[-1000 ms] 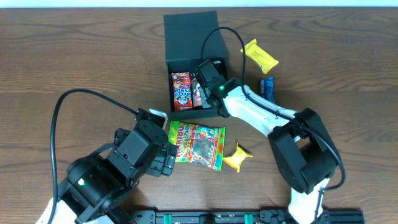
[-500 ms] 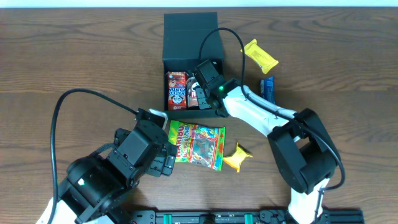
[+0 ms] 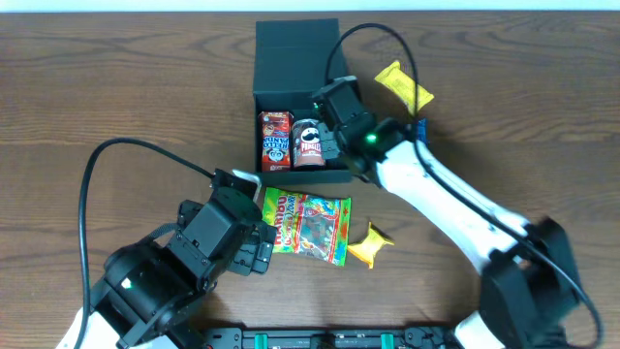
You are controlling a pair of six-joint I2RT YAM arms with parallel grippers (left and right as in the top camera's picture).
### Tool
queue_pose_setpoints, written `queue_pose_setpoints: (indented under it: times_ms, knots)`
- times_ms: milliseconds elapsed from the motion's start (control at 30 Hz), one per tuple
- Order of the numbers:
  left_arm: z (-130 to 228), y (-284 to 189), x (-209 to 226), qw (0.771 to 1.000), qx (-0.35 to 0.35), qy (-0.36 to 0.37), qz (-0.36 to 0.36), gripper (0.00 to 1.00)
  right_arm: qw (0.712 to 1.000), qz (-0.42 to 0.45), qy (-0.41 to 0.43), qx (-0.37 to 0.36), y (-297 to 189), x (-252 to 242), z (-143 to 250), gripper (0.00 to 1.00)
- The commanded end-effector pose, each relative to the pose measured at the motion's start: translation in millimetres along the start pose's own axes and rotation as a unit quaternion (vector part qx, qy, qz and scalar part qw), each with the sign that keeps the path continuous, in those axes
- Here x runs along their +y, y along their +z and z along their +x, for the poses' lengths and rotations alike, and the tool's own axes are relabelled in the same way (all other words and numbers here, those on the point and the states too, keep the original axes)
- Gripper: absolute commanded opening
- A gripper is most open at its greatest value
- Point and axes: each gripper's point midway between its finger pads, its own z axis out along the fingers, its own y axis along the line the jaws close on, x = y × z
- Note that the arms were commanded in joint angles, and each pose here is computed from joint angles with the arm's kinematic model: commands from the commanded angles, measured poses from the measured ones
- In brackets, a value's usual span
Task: Pack container
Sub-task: 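Lower the Pringles can beside the Hello Panda box and release, then move the right gripper to the blue bar and grasp it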
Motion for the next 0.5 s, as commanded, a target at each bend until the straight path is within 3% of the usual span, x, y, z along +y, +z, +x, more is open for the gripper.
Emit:
queue_pose_setpoints:
  times_ms: [0,200,267,300,467]
  knots:
    - [-0.8,0.6,3.3,1.0,-0.002,0.004,-0.009,0.95,0.998,0.03,-0.046,-0.029,-33.8,-23.0,-14.7,0.1]
    - [-0.8,0.6,3.3,1.0,-0.002,0.004,-0.009,0.95,0.99,0.054,-0.127,0.011,-65.1,-64.8,13.2,0.32]
    - [-0.8,0.6,3.3,1.0,-0.002,0.004,-0.009,0.95,0.989,0.064,-0.133,0.021,-67.9,-81.7,26.0,0.81]
    - [-0.8,0.6,3.3,1.0,-0.002,0.004,-0.009,0.95,0.987,0.071,-0.138,0.029,-68.5,-93.0,35.3,0.99]
    - [-0.8,0.6,3.3,1.0,-0.002,0.004,-0.009,0.95,0.988,0.099,-0.104,0.062,-63.1,-137.1,64.1,0.99]
